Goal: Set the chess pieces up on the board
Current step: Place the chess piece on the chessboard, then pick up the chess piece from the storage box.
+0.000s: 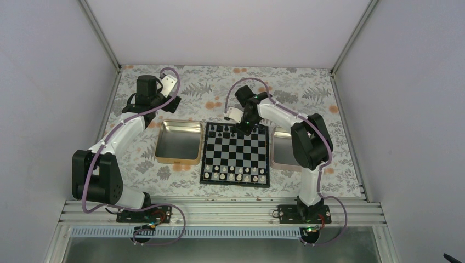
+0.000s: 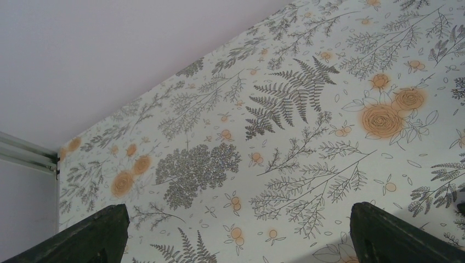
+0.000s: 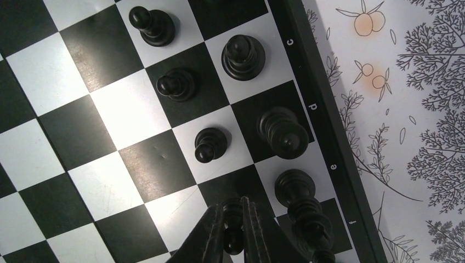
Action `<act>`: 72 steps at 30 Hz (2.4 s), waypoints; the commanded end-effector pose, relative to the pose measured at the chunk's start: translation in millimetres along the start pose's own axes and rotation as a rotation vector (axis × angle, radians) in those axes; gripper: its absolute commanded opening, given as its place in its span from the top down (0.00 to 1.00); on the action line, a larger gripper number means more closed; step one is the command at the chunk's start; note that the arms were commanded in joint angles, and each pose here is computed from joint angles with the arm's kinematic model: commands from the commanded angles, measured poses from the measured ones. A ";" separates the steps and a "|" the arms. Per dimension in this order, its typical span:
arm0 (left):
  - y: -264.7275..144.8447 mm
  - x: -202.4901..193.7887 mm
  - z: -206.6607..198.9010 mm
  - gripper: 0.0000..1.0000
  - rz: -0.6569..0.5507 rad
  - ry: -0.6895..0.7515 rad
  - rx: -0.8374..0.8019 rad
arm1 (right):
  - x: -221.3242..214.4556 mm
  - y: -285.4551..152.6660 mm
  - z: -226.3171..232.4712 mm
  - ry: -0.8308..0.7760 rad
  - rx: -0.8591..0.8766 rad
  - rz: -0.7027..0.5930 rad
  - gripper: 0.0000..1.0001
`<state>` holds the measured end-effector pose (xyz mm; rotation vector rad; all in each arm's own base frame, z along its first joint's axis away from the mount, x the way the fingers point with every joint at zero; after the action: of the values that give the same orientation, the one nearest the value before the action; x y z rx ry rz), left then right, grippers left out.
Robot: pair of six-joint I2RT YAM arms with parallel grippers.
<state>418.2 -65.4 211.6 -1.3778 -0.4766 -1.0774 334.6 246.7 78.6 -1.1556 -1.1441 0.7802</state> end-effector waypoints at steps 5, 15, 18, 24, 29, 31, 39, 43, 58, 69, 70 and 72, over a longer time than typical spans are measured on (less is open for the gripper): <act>-5.8 9.1 -1.2 0.00 -0.031 0.005 -0.008 | -0.6 8.2 2.7 -0.018 0.017 0.018 0.87; -5.4 8.2 -2.7 0.00 -0.027 0.009 -0.017 | 5.0 -4.4 2.8 -0.020 0.007 -0.008 0.76; -6.2 9.8 -0.8 0.00 -0.031 0.011 -0.006 | 5.0 -28.5 3.0 -0.017 -0.029 -0.023 0.76; -8.6 9.3 2.1 0.00 -0.034 0.012 0.013 | -99.5 -133.2 -35.7 0.242 -0.210 -0.046 0.69; -6.4 7.5 0.7 0.00 -0.030 0.011 0.004 | -216.4 -149.9 -43.1 0.462 -0.289 0.026 0.70; -6.8 9.4 -0.7 0.00 -0.033 0.011 -0.005 | -229.8 -144.6 -36.0 0.492 -0.285 0.024 0.67; -8.3 10.1 -3.0 0.00 -0.034 0.007 -0.020 | -244.4 -104.2 -19.7 0.553 -0.212 0.017 0.64; -7.6 9.1 -3.5 0.00 -0.031 0.007 -0.022 | -246.9 -89.6 -23.1 0.557 -0.203 0.013 0.63; -3.8 6.7 -3.7 0.00 -0.021 0.009 -0.019 | -247.1 -59.7 -50.0 0.546 -0.174 0.008 0.65; -5.3 6.0 -3.4 0.00 -0.020 0.009 -0.014 | -241.2 -54.7 -60.6 0.537 -0.163 -0.001 0.70; -5.8 6.5 -3.3 0.00 -0.021 0.009 -0.013 | -240.6 -55.2 -61.0 0.534 -0.165 -0.001 0.71; -5.7 6.1 -3.4 0.00 -0.021 0.009 -0.015 | -240.2 -55.2 -60.6 0.534 -0.163 0.000 0.71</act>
<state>417.5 -66.5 212.0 -1.3806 -0.4714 -1.0848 313.1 -11.7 59.5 -1.4079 -0.7214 0.3489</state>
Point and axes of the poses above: each gripper's point midway between its finger pads, its own y axis out along the fingers, its own z axis along the line the jaws close on, x = y × z, the point moved 2 cm from there along -y, back along the fingers, and after that the axes turned 8 degrees about -y, right-handed, at the moved point
